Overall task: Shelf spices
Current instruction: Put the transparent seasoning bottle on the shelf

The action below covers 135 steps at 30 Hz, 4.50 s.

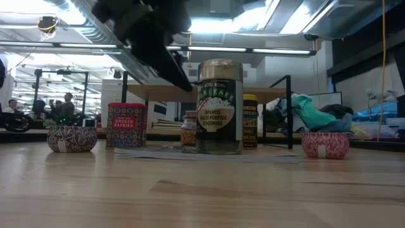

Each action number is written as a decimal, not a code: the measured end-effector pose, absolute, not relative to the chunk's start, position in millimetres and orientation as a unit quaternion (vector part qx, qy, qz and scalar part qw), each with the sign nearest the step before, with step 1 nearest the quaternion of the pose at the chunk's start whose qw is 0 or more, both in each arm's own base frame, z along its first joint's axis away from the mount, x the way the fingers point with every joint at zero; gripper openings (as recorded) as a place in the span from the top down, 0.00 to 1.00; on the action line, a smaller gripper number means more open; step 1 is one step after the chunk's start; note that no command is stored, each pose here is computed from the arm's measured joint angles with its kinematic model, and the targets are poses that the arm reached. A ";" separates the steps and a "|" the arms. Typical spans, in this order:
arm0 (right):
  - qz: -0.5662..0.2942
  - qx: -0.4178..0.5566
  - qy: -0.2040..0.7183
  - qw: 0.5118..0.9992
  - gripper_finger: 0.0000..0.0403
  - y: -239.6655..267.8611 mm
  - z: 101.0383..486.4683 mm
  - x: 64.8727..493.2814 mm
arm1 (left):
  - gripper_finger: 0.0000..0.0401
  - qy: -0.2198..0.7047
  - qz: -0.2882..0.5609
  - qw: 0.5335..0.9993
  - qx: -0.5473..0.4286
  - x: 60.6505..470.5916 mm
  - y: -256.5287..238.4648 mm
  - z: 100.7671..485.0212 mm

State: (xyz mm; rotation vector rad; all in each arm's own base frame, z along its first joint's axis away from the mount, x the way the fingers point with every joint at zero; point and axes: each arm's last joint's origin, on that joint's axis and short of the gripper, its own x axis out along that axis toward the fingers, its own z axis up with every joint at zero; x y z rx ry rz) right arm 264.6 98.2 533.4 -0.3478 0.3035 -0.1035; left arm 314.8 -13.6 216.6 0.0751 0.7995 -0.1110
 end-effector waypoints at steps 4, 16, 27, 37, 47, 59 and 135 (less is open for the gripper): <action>-0.048 -0.178 0.162 0.970 0.32 98.0 531.1 263.9 | 0.23 0.403 -0.065 0.912 0.030 323.7 -12.6 199.3; -0.046 -0.189 0.173 0.966 0.32 97.5 528.9 263.1 | 0.23 0.418 -0.069 0.906 0.011 335.1 -12.7 175.8; -0.049 -0.190 0.174 0.965 0.32 96.8 528.9 263.4 | 0.24 0.403 -0.072 0.912 0.014 337.7 -11.1 177.4; -0.049 -0.190 0.173 0.965 0.32 96.8 529.0 263.4 | 0.36 0.406 -0.074 0.911 0.011 339.3 -11.4 173.6; -0.049 -0.186 0.173 0.966 0.32 96.9 529.1 263.3 | 0.36 0.418 -0.067 0.906 0.002 342.4 -11.3 162.5; -0.049 -0.186 0.173 0.966 0.32 96.9 529.0 263.3 | 0.46 0.419 -0.077 0.905 0.007 343.6 -9.7 159.3; -0.029 -0.191 0.180 0.965 0.32 97.9 527.3 263.1 | 0.59 0.399 0.207 0.893 -0.001 222.1 211.8 341.6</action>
